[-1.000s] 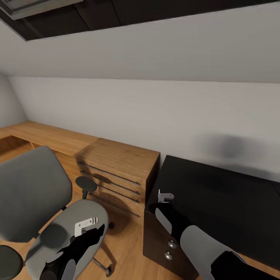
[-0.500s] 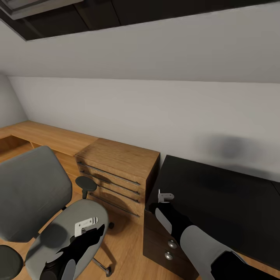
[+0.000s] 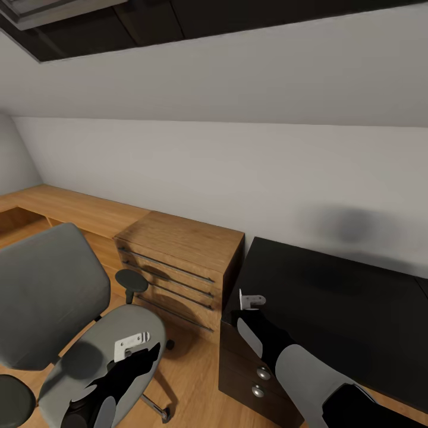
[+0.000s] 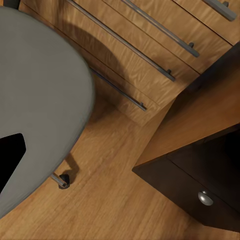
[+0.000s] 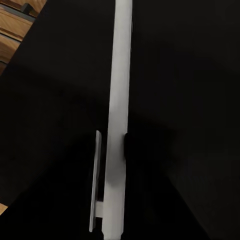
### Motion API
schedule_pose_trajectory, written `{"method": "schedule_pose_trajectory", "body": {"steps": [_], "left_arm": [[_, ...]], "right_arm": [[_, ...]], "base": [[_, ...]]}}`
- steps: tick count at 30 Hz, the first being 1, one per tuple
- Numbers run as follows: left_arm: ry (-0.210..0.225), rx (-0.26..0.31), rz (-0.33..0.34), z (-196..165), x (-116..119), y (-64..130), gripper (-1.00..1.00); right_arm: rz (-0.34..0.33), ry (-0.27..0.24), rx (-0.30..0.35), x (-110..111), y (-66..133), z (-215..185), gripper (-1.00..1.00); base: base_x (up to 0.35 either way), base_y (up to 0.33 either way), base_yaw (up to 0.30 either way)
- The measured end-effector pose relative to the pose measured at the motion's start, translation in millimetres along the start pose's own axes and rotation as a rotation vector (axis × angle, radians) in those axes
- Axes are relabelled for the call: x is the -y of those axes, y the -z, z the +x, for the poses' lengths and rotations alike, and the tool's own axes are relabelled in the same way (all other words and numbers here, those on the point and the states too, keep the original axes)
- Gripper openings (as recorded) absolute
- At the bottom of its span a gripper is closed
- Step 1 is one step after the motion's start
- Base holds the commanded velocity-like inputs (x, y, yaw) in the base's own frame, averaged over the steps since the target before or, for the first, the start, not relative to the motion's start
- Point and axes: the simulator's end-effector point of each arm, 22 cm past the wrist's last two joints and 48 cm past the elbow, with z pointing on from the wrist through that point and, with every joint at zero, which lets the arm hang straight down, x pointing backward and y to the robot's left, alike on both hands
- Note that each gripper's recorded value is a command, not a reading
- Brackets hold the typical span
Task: In the bedroom, organize the workspace by keeping the computer under the desk, ensuring the monitor is on the desk, placing the keyboard on the desk next to the monitor, placing the mouse on the desk next to the keyboard, moving the folder from the swivel chair onto the desk next to the mouse, stacking the notebook on top of the folder with the pen on top of the notebook, and positioning the swivel chair next to the desk.
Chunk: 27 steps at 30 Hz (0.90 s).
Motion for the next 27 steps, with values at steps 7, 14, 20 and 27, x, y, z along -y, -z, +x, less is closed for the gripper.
{"method": "schedule_pose_trajectory", "body": {"steps": [7, 14, 20, 27], "left_arm": [[0.0, 0.0, 0.0, 0.0, 0.1, 0.0, 1.0], [0.0, 0.0, 0.0, 0.0, 0.0, 0.0, 1.0], [0.0, 0.0, 0.0, 0.0, 0.0, 0.0, 1.0], [0.0, 0.0, -0.001, -0.1, -0.3, 0.0, 1.0]], "right_arm": [[-0.001, -0.002, 0.001, 0.2, -0.2, -0.2, -1.0], [-0.001, -0.001, 0.002, 0.2, -0.2, -0.4, -1.0], [0.0, -0.003, 0.002, 0.4, -0.2, -0.4, -1.0], [0.0, -0.003, 0.003, 0.4, -0.1, -0.7, -1.0]], "base": [[0.0, 0.0, 0.0], [0.0, 0.0, 0.0], [0.0, 0.0, 0.0], [0.0, 0.0, 0.0]]}}
